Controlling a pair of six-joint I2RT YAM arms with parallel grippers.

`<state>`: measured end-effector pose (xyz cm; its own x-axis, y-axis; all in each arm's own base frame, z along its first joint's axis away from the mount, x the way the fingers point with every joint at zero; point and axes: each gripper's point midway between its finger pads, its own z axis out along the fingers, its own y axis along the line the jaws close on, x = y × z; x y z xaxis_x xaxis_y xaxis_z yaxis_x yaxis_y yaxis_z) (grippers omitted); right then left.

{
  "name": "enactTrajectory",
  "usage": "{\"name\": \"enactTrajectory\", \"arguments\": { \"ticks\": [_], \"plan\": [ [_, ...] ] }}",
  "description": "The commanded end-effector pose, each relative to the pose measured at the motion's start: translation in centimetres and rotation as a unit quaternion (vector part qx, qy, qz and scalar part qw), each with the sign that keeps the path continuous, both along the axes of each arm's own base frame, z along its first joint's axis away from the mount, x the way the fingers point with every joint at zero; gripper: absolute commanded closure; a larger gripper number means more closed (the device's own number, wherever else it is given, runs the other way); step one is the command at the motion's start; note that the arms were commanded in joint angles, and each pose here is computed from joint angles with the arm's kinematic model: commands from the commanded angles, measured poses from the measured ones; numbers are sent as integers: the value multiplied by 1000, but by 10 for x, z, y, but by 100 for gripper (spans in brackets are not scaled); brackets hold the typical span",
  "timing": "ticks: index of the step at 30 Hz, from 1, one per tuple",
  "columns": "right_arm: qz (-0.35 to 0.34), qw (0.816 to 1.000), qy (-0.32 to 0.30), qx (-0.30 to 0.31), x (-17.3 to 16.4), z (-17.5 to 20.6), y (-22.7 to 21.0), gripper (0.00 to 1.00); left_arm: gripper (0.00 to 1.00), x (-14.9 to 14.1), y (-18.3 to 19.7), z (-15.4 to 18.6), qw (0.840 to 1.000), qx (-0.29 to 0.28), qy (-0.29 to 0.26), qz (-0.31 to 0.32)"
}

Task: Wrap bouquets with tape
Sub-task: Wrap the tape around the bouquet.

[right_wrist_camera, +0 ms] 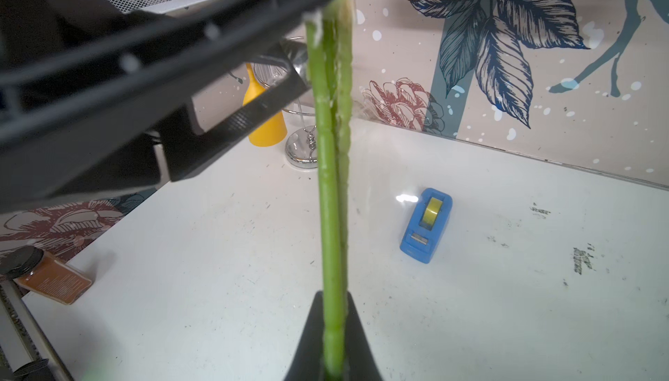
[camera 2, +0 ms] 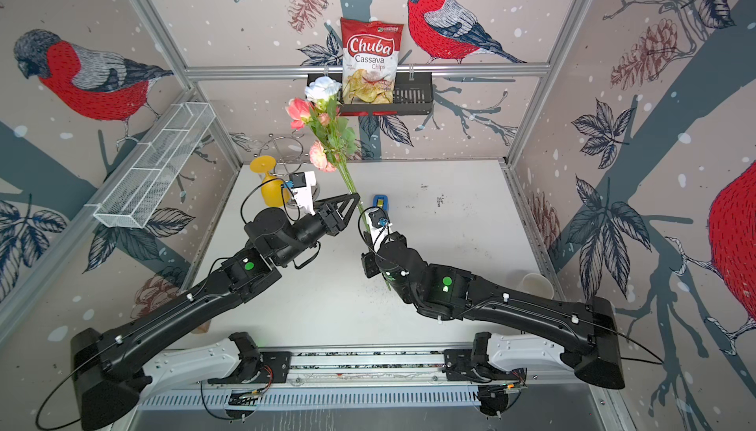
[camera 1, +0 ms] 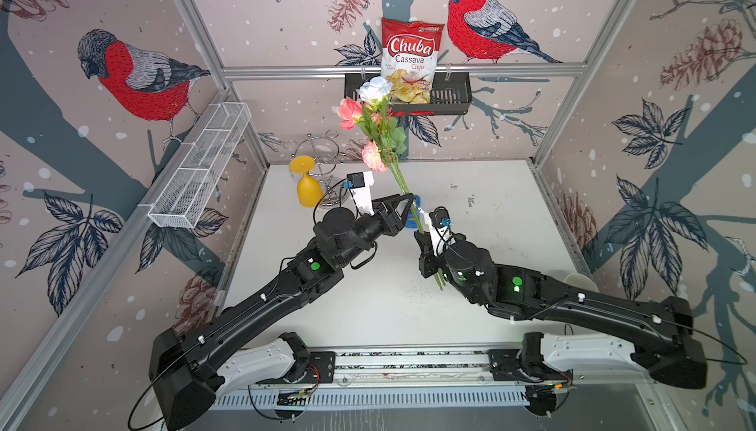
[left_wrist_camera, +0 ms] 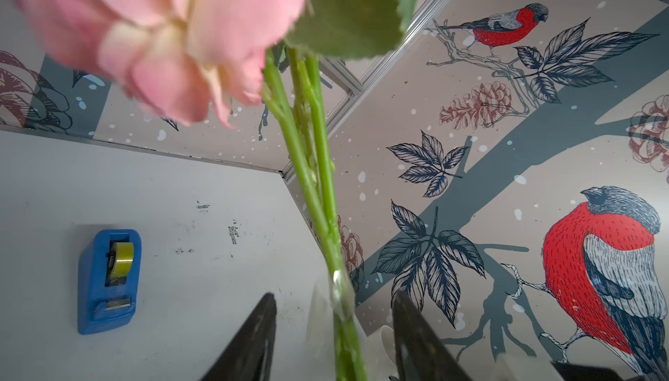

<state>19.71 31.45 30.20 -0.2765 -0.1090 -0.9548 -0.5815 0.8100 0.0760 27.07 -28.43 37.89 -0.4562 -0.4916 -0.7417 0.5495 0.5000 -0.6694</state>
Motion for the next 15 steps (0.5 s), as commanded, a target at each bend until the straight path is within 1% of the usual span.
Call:
{"name": "enactTrajectory", "arguments": {
  "ticks": [1, 3, 7, 8, 11, 13, 15],
  "plan": [
    [7, 1000, -9, 22, -1, 11, 8, 100, 51, 4, 5, 23, 999, -40, -31, 21],
    [8, 1000, -9, 21, -2, 9, 10, 100, 58, 4, 6, 28, 997, -57, -39, 20],
    [9, 1000, -6, 30, -2, 10, 12, 100, 80, 1, 0, 28, 997, -69, -37, 3],
    [11, 999, -5, 33, -2, 10, 13, 100, 84, 1, -1, 29, 997, -71, -36, -2],
    [22, 998, 4, 52, -4, 13, 15, 100, 93, -3, -6, 27, 996, -76, -31, -19],
    [42, 996, 9, 72, -7, 17, 17, 100, 99, -6, -8, 29, 995, -84, -32, -31],
    [70, 993, 10, 90, -13, 22, 20, 100, 100, -8, -7, 34, 994, -90, -42, -35]
  ]
}}
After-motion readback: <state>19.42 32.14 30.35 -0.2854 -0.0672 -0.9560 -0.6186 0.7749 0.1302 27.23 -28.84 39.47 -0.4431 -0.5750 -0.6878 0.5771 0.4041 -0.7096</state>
